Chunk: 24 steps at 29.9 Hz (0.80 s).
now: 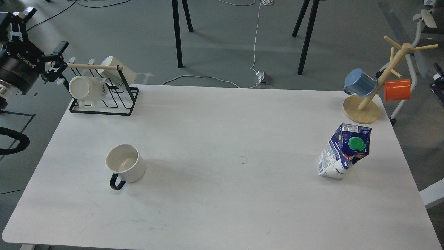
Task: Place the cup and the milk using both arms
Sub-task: 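Move the left gripper from the mug rack down toward the white mug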
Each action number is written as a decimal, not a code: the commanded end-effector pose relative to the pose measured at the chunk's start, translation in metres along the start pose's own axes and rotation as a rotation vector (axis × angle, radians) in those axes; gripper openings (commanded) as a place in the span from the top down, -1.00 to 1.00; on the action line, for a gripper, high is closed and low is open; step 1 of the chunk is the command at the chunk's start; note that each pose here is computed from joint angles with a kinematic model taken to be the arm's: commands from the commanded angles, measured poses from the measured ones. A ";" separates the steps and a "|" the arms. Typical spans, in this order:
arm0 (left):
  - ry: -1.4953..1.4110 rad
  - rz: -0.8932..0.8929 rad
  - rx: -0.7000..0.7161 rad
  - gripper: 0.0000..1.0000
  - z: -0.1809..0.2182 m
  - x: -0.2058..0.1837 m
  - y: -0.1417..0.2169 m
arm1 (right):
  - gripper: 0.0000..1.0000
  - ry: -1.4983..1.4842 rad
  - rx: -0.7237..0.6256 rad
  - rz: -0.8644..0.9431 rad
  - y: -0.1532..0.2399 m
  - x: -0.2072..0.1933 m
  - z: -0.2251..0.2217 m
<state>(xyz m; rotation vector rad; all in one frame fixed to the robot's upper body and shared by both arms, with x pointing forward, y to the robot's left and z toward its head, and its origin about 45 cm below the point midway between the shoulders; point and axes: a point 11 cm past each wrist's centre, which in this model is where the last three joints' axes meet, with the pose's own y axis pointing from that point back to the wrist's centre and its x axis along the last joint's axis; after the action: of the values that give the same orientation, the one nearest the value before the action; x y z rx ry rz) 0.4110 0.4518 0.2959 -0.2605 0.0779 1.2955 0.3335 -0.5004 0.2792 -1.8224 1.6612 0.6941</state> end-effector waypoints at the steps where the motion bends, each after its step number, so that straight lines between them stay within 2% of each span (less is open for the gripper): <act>1: -0.018 -0.010 -0.017 -0.97 0.011 -0.001 -0.005 | -0.92 0.002 -0.014 0.015 0.003 0.005 0.004; 12: -0.072 -0.018 0.009 -0.99 0.010 0.001 -0.005 | -0.92 0.001 -0.022 0.028 0.008 0.009 0.007; 17: -0.458 -0.185 0.233 -0.99 -0.013 -0.005 0.001 | -0.92 -0.003 -0.037 0.053 0.016 0.017 0.013; 21: -0.758 -0.313 0.441 -0.99 -0.033 0.004 0.021 | -0.92 -0.005 -0.058 0.099 0.031 0.031 0.020; 24: -0.914 -0.382 0.544 -0.99 -0.037 0.011 0.034 | -0.92 -0.006 -0.075 0.136 0.043 0.042 0.026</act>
<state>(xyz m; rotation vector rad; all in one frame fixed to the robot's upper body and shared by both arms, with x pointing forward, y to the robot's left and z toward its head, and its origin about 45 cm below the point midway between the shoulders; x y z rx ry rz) 0.3949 0.4527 0.2612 0.5789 -0.3124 0.9637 0.3051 -0.5103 0.2404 -1.7863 1.7579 0.7967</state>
